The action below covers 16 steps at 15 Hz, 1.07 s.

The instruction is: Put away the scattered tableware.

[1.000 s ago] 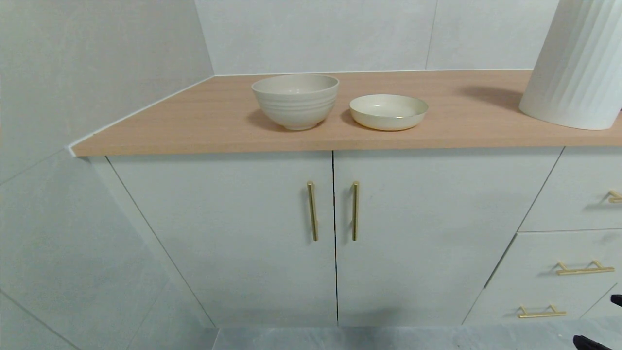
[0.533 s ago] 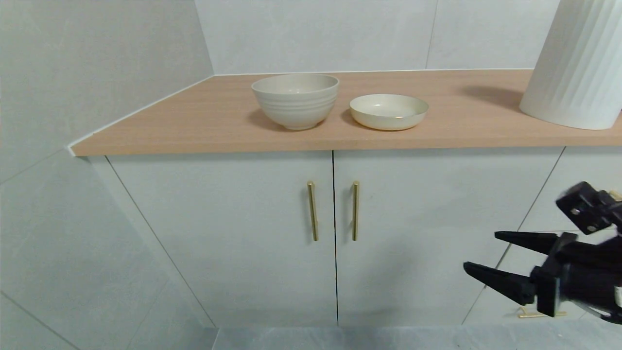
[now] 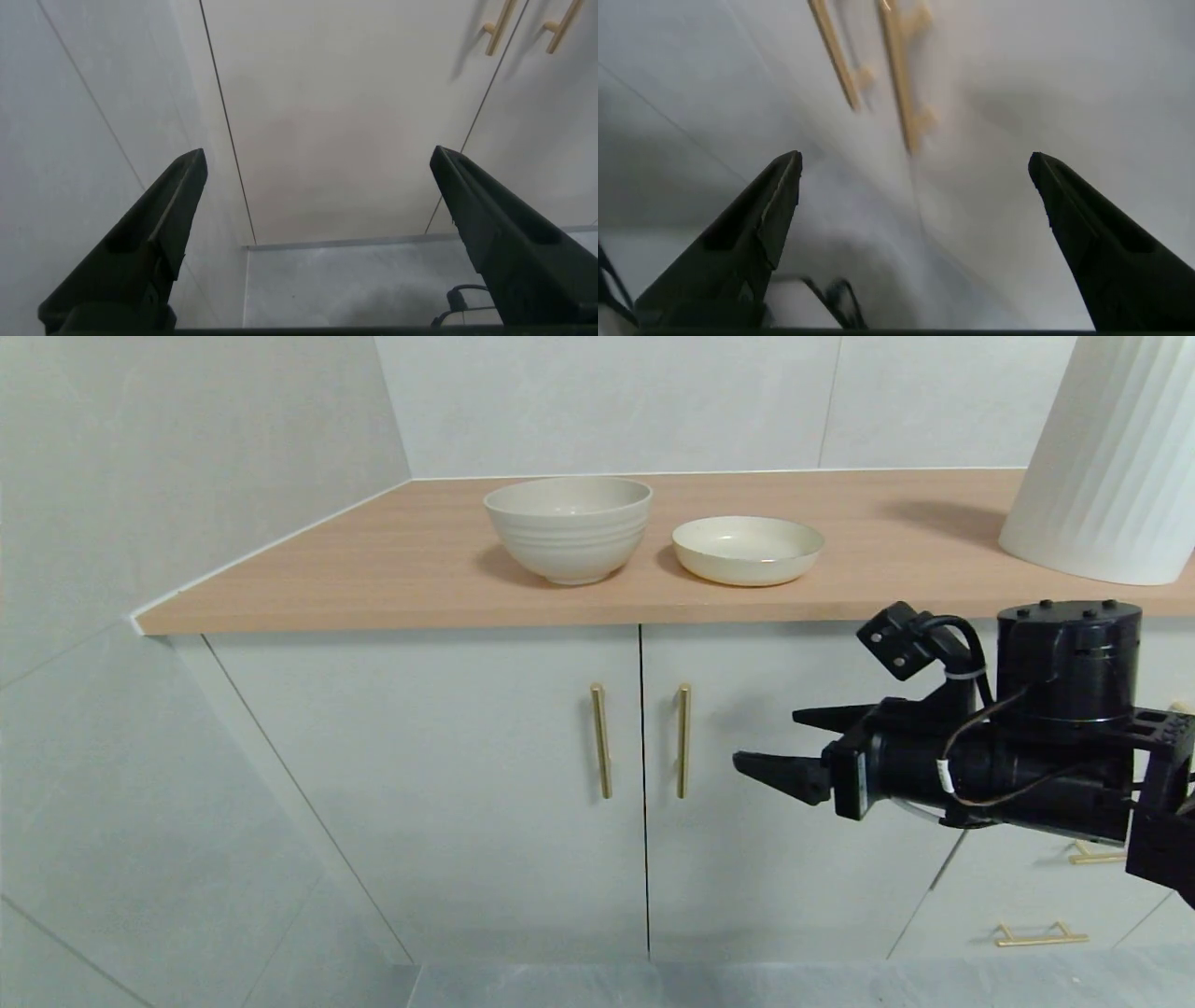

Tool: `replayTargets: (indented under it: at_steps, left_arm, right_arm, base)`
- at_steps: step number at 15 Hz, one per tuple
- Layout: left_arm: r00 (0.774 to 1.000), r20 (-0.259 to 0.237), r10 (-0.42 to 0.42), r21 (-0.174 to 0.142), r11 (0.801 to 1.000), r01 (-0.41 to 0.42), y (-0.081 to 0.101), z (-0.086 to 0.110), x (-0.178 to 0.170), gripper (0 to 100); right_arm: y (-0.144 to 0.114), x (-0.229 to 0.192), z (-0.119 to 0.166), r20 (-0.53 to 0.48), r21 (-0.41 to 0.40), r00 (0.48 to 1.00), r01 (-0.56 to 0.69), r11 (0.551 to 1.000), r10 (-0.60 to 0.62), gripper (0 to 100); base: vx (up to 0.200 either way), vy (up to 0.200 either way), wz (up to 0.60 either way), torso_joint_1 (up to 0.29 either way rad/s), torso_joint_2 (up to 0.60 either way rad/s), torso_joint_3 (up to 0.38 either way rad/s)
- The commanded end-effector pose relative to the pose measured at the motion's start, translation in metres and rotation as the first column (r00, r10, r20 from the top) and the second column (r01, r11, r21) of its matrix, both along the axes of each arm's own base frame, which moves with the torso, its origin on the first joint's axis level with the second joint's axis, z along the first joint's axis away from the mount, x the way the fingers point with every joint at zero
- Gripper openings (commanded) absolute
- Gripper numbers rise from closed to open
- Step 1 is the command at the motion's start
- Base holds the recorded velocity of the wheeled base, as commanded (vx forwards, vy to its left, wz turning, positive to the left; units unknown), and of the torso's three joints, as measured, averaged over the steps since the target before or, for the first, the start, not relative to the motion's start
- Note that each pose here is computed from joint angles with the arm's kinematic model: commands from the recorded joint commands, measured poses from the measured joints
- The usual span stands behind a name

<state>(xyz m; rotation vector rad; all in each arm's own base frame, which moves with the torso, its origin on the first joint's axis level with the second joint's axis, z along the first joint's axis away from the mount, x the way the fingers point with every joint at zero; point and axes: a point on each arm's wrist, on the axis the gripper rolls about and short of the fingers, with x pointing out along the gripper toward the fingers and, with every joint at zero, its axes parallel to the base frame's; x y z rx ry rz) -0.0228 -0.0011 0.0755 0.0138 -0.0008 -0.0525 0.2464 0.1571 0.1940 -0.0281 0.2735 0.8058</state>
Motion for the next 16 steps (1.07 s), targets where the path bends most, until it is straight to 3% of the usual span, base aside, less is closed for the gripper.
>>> replayTargets:
  at_steps: [1, 4, 8, 11, 16]
  left_arm:
    - [1.000, -0.001, 0.000, -0.002, 1.000, 0.000, 0.000, 0.000, 0.000, 100]
    - [1.000, 0.000, 0.000, 0.000, 1.000, 0.000, 0.000, 0.000, 0.000, 100]
    - [1.000, 0.000, 0.000, 0.000, 1.000, 0.000, 0.000, 0.000, 0.000, 100]
    - [1.000, 0.000, 0.000, 0.000, 1.000, 0.000, 0.000, 0.000, 0.000, 100]
    - [1.000, 0.000, 0.000, 0.000, 1.000, 0.000, 0.000, 0.000, 0.000, 100]
  right_arm:
    - [0.017, 0.004, -0.006, -0.047, 0.022, 0.998, -0.028, 0.999, 0.029, 100]
    - [0.020, 0.006, -0.002, -0.050, 0.045, 0.998, -0.027, 0.999, 0.029, 100]
    - [0.041, 0.016, -0.001, -0.168, 0.185, 0.985, -0.005, 0.983, 0.037, 100]
    - [0.055, 0.024, -0.013, -0.187, 0.249, 0.981, -0.004, 0.969, 0.053, 100]
    - [0.066, 0.038, -0.038, -0.186, 0.254, 0.981, -0.002, 0.967, 0.051, 100]
  base:
    - [0.000, 0.000, 0.00, 0.000, 0.00, 0.000]
    - [0.000, 0.000, 0.00, 0.000, 0.00, 0.000]
    - [0.000, 0.000, 0.00, 0.000, 0.00, 0.000]
    - [0.000, 0.000, 0.00, 0.000, 0.00, 0.000]
    - [0.000, 0.000, 0.00, 0.000, 0.00, 0.000]
